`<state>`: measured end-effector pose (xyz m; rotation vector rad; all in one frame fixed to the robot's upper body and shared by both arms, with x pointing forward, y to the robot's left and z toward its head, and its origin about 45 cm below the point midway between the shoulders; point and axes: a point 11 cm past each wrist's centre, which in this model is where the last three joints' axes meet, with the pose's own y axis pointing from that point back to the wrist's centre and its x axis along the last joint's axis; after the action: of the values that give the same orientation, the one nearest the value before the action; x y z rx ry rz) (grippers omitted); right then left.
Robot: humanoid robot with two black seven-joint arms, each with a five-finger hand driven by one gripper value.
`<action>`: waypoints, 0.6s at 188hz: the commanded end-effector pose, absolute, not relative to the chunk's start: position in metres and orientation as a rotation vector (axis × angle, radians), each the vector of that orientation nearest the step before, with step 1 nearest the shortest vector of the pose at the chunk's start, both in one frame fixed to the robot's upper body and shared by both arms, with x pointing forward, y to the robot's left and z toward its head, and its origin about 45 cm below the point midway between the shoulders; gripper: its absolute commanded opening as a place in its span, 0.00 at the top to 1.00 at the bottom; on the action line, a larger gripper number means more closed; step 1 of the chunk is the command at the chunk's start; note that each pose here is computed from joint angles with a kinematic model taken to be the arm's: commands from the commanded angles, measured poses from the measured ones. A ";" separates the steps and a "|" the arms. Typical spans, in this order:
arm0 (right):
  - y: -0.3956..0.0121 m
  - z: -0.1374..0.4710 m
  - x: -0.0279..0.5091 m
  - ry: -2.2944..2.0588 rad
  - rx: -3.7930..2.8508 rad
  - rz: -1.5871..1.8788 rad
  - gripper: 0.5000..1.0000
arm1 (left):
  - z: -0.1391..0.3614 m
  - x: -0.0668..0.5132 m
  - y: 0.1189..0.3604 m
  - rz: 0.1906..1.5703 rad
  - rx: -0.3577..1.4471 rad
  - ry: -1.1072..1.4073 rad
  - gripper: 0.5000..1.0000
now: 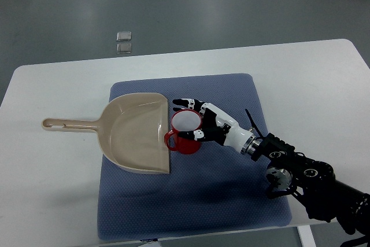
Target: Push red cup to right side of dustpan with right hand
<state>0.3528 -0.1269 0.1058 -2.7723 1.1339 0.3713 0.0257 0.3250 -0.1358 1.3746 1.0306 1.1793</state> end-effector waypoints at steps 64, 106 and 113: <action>-0.182 0.139 0.389 1.223 -2.664 0.348 0.14 | -0.136 0.026 0.325 1.179 1.375 1.031 0.00; -0.246 0.175 0.433 1.501 -2.236 0.431 0.14 | -0.136 0.026 0.325 1.177 1.375 1.030 0.00; -0.262 0.174 0.440 1.571 -2.125 0.514 0.14 | -0.136 0.026 0.325 1.177 1.375 1.030 0.00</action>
<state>0.4207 -0.2245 0.1646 -2.3947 1.4142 0.3973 0.0257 0.3250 -0.1358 1.3746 1.0305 1.1791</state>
